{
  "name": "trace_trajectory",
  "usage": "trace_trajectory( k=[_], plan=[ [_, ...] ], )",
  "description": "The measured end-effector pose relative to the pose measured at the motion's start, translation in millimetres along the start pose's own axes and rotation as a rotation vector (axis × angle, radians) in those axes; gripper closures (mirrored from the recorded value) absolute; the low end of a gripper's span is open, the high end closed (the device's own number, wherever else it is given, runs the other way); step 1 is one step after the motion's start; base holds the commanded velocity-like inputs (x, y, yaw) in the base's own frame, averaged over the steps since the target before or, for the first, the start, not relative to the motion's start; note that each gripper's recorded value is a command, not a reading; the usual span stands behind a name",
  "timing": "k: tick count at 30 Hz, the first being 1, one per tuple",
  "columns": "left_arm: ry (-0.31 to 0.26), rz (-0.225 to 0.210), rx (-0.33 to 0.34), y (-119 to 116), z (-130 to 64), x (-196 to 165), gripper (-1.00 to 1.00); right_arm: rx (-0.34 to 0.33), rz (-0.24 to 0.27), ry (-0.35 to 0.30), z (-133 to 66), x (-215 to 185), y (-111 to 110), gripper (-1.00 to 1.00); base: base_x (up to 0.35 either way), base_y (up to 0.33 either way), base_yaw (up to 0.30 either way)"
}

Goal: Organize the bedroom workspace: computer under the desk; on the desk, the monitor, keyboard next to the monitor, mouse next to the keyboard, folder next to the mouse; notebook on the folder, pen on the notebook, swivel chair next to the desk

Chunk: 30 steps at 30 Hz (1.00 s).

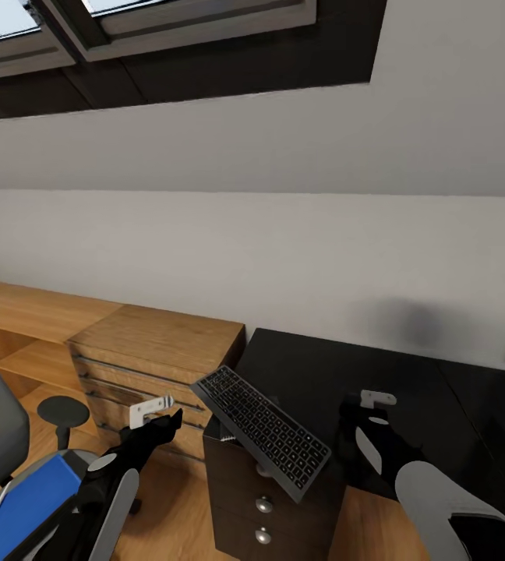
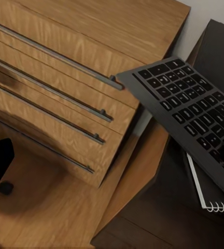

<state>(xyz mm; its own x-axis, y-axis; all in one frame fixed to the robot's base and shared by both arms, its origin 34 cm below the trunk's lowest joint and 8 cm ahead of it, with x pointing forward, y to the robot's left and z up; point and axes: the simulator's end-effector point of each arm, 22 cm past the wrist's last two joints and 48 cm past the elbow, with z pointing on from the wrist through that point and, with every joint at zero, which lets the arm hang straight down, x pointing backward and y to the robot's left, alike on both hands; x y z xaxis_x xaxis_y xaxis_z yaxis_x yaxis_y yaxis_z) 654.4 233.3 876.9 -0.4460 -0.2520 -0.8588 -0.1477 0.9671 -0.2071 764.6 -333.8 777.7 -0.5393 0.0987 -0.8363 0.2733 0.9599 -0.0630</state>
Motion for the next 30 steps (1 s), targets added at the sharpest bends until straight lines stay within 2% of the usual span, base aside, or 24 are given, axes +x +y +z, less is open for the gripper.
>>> trace_trajectory(
  k=[5, 15, 23, 30],
  plan=[
    [0.013, 0.003, -0.005, 2.0, 2.0, 6.7, -1.00, -0.027, -0.002, -0.004, -3.9, -0.5, 19.9, 1.00, 0.150, 0.000, 0.000],
    [0.015, 0.003, -0.005, 1.8, 2.4, 7.6, -1.00, -0.042, -0.004, -0.013, -5.7, -3.3, 29.0, 1.00, 0.284, 0.000, 0.000],
    [0.016, 0.004, -0.007, 2.3, 2.8, 7.8, -1.00, -0.149, -0.070, -0.034, -24.7, -0.9, 105.8, 1.00, 0.035, 0.000, 0.020],
    [0.014, 0.001, -0.011, 4.1, 2.6, 6.3, -1.00, -0.163, -0.070, -0.037, -27.8, -1.6, 115.8, 1.00, 0.001, 0.000, 0.124]
  ],
)
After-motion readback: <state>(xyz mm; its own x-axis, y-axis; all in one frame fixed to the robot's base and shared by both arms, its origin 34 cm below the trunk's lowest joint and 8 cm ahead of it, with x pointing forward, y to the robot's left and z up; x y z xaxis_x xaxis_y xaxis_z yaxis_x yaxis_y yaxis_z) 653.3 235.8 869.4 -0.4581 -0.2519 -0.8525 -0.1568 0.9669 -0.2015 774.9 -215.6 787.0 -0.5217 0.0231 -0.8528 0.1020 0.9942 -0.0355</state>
